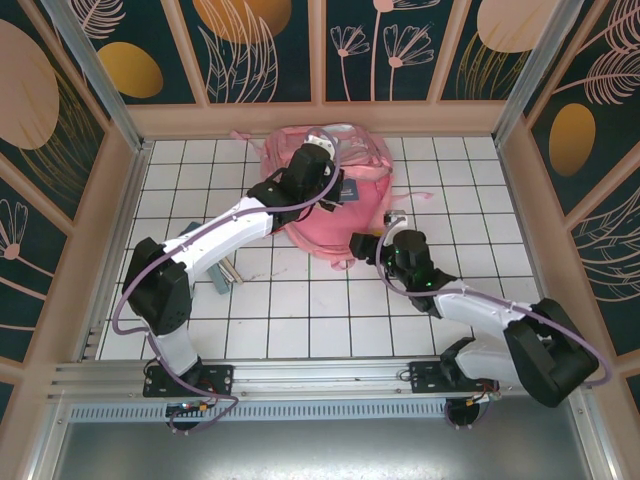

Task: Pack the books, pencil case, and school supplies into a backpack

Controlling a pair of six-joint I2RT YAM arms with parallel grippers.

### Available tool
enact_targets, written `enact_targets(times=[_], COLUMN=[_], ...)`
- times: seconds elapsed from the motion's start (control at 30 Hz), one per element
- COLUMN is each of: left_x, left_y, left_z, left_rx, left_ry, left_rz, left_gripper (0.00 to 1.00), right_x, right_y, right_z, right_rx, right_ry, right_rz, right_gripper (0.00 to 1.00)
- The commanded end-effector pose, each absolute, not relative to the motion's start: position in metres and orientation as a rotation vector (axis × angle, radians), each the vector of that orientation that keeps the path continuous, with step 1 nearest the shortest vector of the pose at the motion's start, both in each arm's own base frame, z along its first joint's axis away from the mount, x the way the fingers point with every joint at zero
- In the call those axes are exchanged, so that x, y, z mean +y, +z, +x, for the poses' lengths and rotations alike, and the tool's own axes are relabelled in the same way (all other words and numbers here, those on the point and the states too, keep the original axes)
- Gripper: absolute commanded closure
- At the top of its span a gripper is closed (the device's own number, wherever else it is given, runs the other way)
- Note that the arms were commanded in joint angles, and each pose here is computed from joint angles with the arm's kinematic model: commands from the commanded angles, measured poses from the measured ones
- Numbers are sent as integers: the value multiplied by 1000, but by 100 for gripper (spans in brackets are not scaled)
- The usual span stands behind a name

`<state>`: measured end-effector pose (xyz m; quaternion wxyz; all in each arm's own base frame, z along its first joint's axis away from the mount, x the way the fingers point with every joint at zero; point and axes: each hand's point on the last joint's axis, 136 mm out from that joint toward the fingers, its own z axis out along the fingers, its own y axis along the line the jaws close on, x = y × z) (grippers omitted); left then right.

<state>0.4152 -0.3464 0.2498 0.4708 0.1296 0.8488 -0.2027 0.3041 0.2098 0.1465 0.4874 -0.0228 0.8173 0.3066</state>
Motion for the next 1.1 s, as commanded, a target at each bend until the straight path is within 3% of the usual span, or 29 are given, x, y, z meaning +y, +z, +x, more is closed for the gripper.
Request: enact_targets(times=[0.0,0.17,0.27,0.5,0.8,0.93,1.07], left_x=[-357,-352,-347,-338,-323,-320,-320], left_y=[277,280,283,277,285,287,285], left_z=[420,418,416,411,396,391,389], left_rx=[2005,2005,2001,2008,1985,1976,1982], left_ry=[-557,-533,-509,-479,-466,-473,-476], left_rz=[290,298,305,312,325,333,343], left_gripper=[100,100,100,100,100,100,100], right_x=[207,198,201,213,231,236,236], right_y=[184,210,224,248,256,240,241], right_z=[309,320,324,339,370,391,399], right_rx=[1870,1753,1667,1598,1618,1689,1664], right_ry=[739,514,411,470,446,395,348], right_rz=[-65,-236,-387,-622,-760,-813,-821], right_gripper=[29,29,33,37,32,22,22])
